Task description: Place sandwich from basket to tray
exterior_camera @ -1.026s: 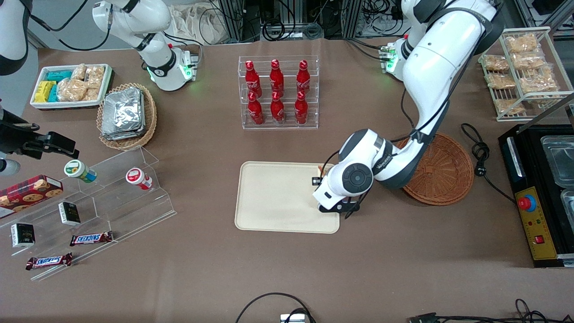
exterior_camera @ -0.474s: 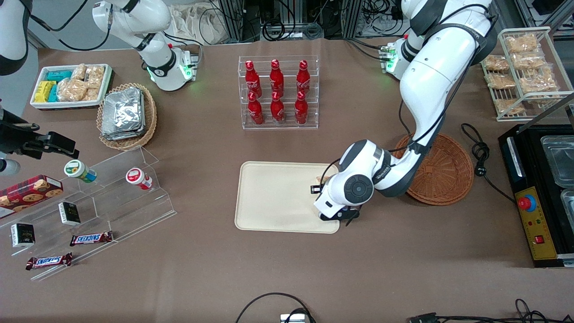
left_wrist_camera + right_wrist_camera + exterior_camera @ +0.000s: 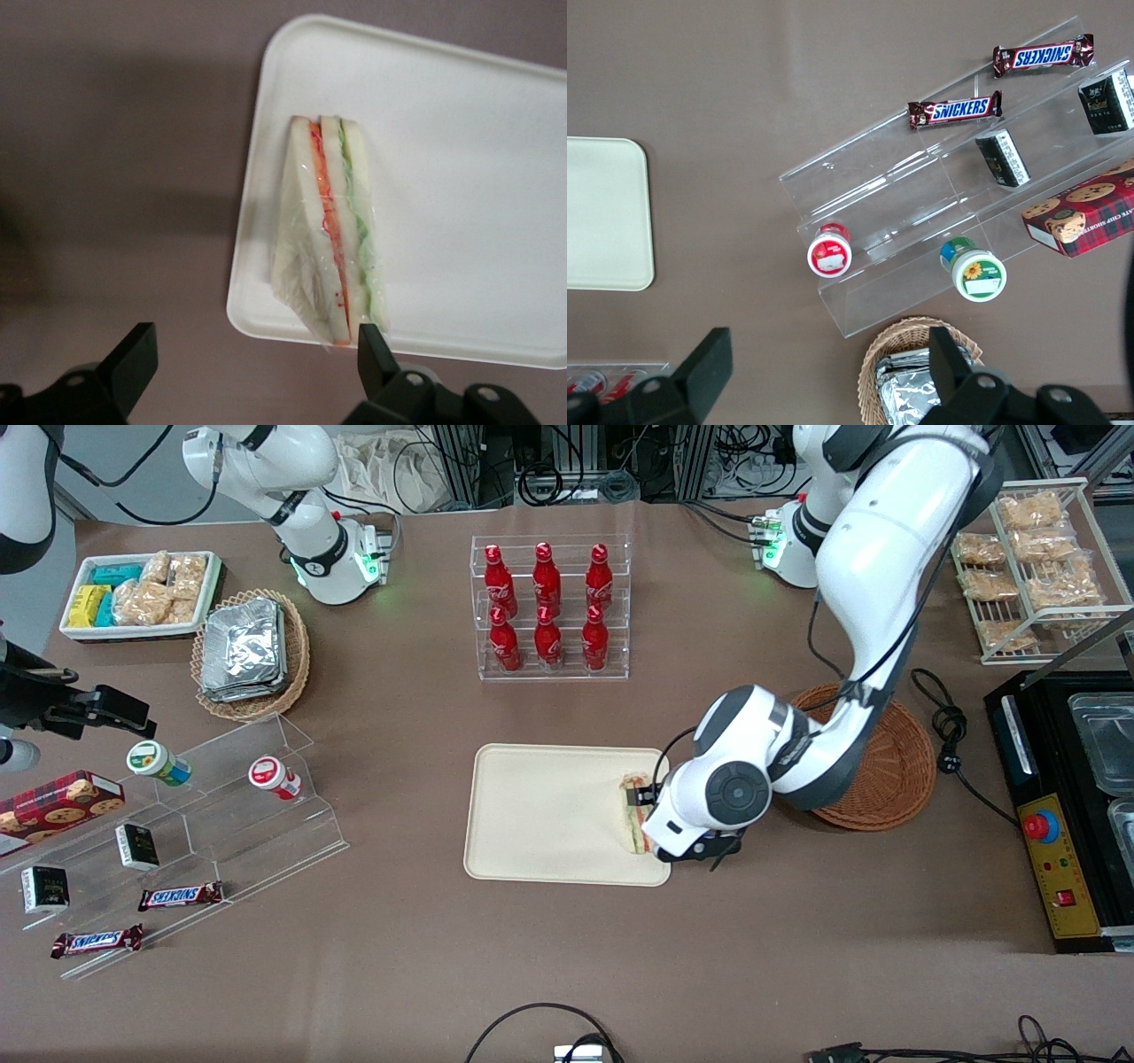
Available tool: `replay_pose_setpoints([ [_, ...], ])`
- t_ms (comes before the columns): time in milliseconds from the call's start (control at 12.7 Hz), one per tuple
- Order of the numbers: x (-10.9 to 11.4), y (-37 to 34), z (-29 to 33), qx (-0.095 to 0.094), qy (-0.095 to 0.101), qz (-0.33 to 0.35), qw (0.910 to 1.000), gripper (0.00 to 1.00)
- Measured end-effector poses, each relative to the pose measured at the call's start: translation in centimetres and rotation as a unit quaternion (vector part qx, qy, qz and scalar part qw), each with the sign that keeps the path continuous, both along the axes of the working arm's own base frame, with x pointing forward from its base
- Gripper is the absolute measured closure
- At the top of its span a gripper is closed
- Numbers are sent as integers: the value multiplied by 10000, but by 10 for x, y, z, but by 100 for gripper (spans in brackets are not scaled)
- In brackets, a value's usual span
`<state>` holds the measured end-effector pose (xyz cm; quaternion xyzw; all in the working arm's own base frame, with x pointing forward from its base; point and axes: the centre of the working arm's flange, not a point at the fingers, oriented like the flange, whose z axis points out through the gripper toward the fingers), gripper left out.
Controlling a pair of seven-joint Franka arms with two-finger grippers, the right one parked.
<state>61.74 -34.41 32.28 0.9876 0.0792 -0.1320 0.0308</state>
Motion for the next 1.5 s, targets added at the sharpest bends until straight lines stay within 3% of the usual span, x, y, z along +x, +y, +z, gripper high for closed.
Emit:
replay_pose_setpoints([
  [158,-11,18,41,95,-328,225,9992,0],
  [316,-42,39,61,244,-644,275,9972,1],
  [474,-86,54,68,513,-771,247,9954,2],
  [632,-108,79,81,713,-869,379,9929,1],
  [868,-109,124,112,865,-928,569,9903,1],
  [1026,-105,152,131,866,-834,351,9921,0],
  [1500,-73,260,191,541,-688,-235,9959,0],
])
